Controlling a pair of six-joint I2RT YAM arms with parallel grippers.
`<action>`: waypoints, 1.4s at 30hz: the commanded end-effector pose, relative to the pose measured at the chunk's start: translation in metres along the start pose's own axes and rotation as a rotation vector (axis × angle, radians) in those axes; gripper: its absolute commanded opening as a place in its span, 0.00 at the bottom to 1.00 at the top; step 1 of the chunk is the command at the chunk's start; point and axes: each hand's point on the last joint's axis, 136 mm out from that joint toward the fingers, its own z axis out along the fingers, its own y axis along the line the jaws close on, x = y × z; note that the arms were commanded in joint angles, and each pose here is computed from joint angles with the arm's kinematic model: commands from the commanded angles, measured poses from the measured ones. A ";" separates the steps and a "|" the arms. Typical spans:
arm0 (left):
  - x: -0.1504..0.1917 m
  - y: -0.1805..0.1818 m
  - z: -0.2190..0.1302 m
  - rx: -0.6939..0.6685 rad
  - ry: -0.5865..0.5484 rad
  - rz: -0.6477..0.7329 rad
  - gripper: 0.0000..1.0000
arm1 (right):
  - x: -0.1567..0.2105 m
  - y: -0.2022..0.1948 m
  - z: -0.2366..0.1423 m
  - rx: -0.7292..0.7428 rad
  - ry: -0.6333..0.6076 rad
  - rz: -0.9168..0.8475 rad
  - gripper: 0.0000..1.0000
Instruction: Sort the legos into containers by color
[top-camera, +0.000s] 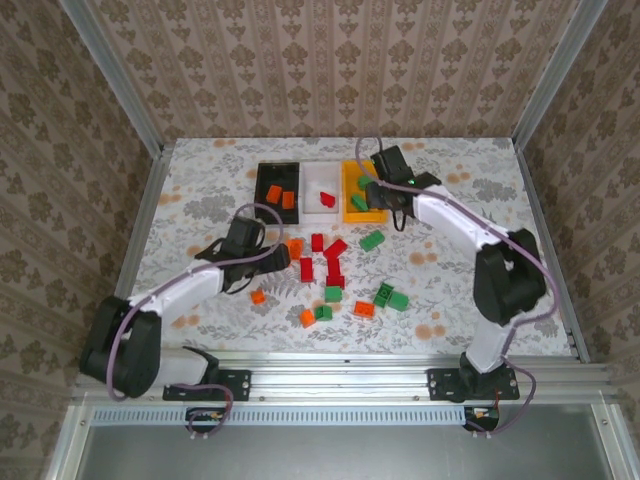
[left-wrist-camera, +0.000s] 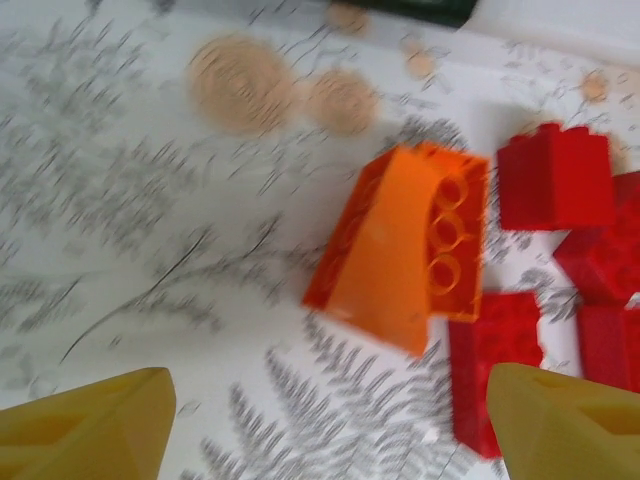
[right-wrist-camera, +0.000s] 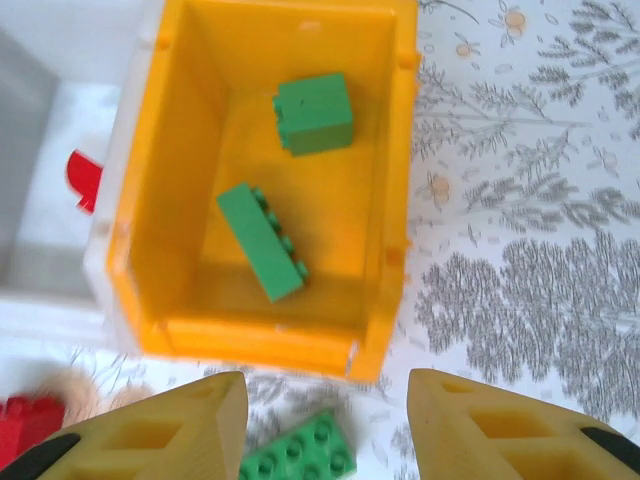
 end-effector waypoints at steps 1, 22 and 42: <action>-0.022 -0.009 0.011 -0.041 -0.007 0.111 0.75 | 0.034 0.003 0.000 -0.039 0.022 0.066 0.47; -0.010 -0.003 0.062 -0.134 0.113 0.225 0.43 | 0.068 -0.004 -0.027 -0.089 -0.005 0.074 0.46; -0.008 0.012 0.045 -0.123 0.050 0.196 0.34 | 0.073 0.008 -0.024 -0.080 0.005 0.022 0.45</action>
